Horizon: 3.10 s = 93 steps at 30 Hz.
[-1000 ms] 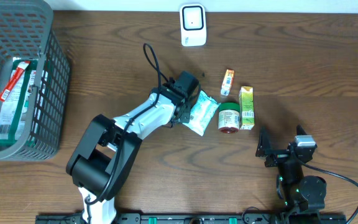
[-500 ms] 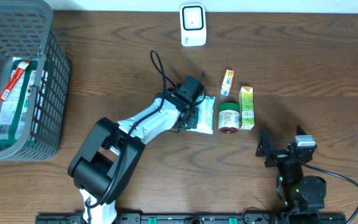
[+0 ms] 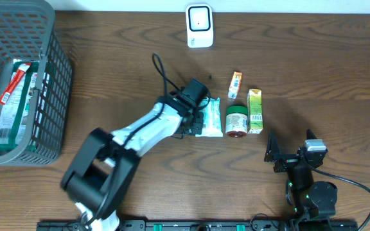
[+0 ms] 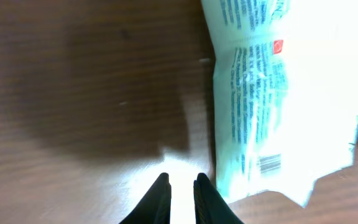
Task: Scan the item barcode
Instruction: 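Move the left gripper back into the grey basket, then grasp the red stick packet in the basket with left gripper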
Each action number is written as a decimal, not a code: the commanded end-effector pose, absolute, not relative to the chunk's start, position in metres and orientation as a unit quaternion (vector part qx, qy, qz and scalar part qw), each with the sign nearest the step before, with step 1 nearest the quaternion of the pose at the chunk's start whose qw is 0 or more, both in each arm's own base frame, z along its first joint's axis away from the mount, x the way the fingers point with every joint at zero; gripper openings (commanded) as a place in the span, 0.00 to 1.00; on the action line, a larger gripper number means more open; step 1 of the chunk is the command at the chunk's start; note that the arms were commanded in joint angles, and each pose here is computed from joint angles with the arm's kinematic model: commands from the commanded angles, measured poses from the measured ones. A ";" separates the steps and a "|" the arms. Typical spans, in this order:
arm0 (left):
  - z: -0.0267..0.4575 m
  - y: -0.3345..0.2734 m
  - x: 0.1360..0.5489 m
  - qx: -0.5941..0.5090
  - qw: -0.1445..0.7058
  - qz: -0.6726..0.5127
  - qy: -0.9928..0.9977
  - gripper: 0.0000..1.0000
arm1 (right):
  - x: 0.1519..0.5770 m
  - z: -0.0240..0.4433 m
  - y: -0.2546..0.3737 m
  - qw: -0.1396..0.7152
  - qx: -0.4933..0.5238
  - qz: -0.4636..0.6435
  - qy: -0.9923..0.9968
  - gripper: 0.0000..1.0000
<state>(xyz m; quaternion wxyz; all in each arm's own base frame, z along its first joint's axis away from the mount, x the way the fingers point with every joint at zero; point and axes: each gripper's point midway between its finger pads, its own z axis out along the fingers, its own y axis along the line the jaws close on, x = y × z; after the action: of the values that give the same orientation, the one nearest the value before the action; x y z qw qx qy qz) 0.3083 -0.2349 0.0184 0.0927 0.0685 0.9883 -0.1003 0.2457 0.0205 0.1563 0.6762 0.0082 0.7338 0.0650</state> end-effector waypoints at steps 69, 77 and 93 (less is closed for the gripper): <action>0.190 0.306 0.431 -0.256 0.290 0.155 0.909 0.77 | 0.245 0.156 0.022 0.675 0.010 0.072 0.734 0.99; 0.122 0.316 0.455 -0.173 0.255 0.156 0.939 0.77 | 0.245 0.156 0.022 0.675 0.010 0.072 0.734 0.99; 0.033 0.320 0.474 -0.119 0.226 0.132 0.958 0.76 | 0.245 0.155 0.022 0.675 0.010 0.071 0.735 0.99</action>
<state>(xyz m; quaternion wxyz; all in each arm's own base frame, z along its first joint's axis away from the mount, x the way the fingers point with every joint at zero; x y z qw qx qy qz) 0.4723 0.3188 0.0542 0.2384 -0.1358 0.9514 0.1396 0.2457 0.0204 0.1564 0.6763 0.0083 0.7337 0.0649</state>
